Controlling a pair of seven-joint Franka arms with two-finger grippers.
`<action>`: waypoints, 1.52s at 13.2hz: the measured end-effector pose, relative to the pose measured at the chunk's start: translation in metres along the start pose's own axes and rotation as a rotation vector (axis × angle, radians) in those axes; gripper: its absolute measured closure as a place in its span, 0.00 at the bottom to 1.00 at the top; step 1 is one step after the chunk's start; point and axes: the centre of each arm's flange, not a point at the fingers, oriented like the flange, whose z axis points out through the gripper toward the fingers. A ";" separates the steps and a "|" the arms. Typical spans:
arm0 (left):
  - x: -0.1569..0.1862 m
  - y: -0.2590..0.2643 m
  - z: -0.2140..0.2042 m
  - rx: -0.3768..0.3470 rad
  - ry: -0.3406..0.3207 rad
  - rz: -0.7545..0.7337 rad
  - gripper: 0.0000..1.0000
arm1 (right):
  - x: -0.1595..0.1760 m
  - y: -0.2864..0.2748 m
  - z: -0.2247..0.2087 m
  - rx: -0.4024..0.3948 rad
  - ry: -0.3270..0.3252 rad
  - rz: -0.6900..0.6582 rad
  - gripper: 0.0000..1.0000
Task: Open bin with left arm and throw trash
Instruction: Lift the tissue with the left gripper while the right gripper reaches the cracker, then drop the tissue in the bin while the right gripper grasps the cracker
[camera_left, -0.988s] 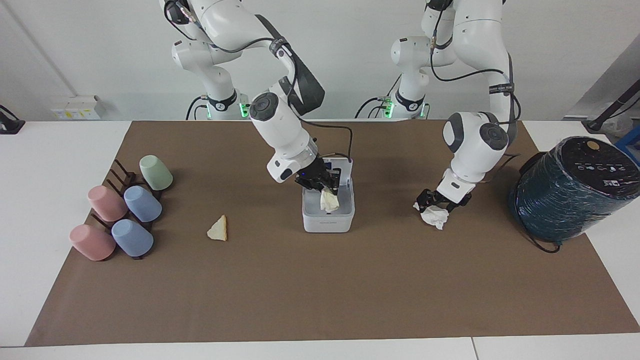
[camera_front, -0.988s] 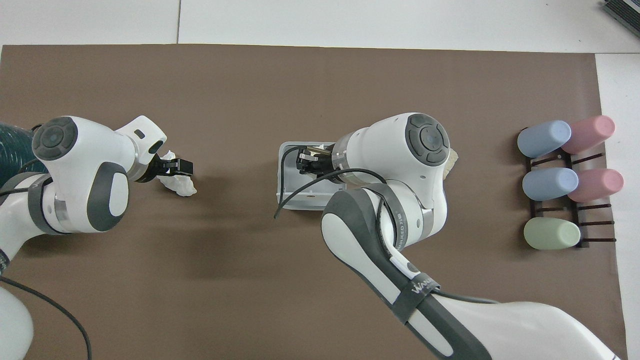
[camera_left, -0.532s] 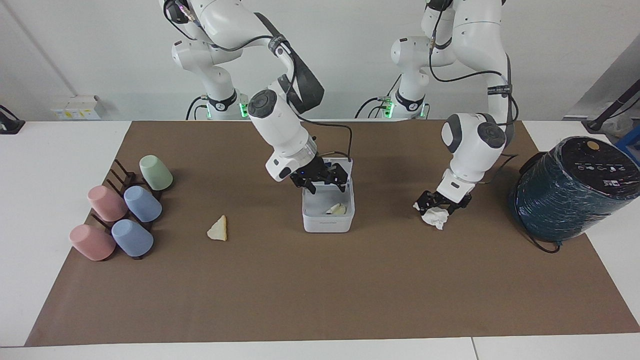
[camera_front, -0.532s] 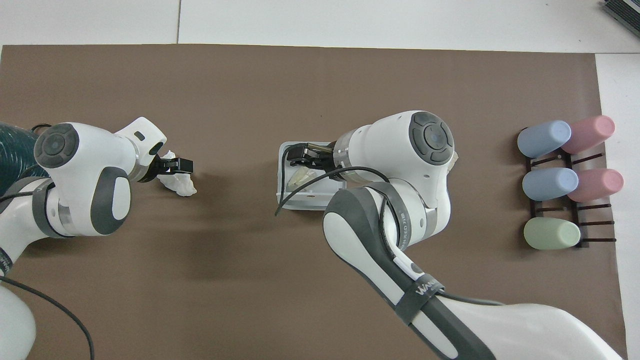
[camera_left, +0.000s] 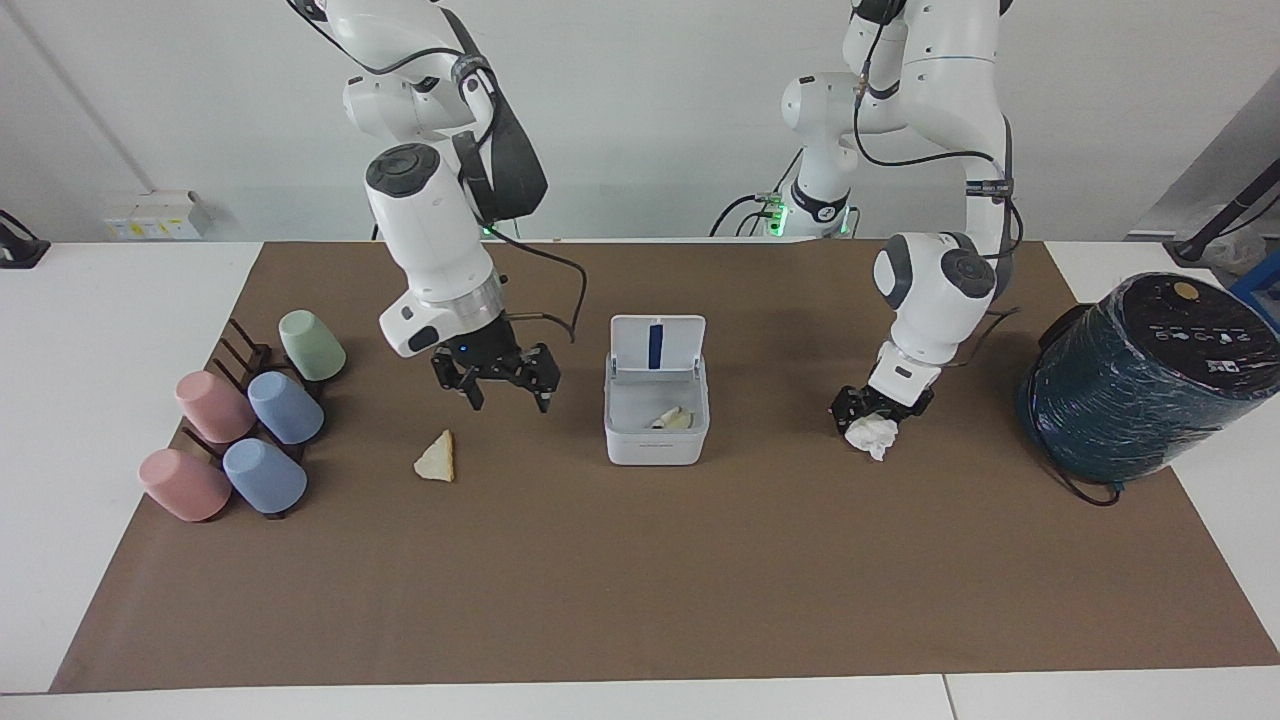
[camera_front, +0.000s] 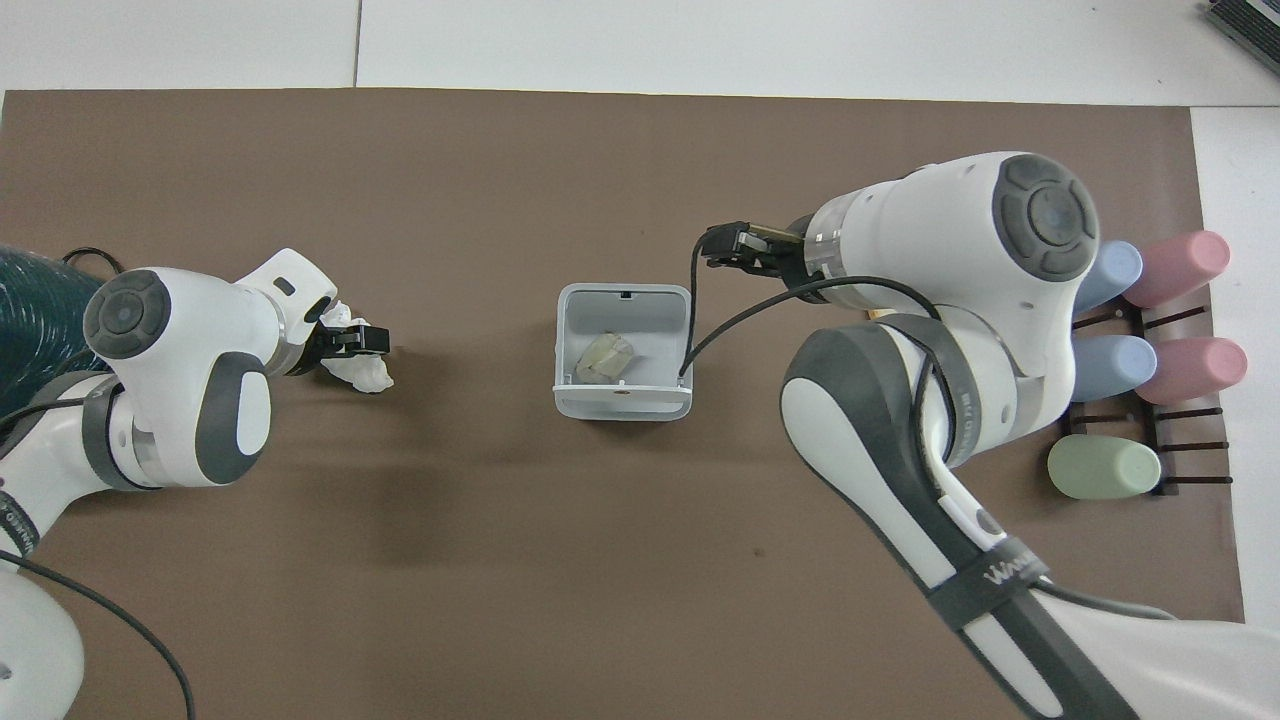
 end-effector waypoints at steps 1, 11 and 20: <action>0.001 -0.001 -0.001 0.000 0.004 -0.003 0.33 | -0.005 0.017 0.018 -0.057 -0.020 -0.030 0.00; 0.045 0.057 -0.070 -0.032 0.006 -0.034 0.95 | -0.032 0.092 0.133 -0.119 -0.052 0.018 0.00; -0.016 0.283 -0.121 -0.126 0.016 -0.198 0.95 | -0.032 0.091 0.145 -0.111 -0.052 0.017 0.52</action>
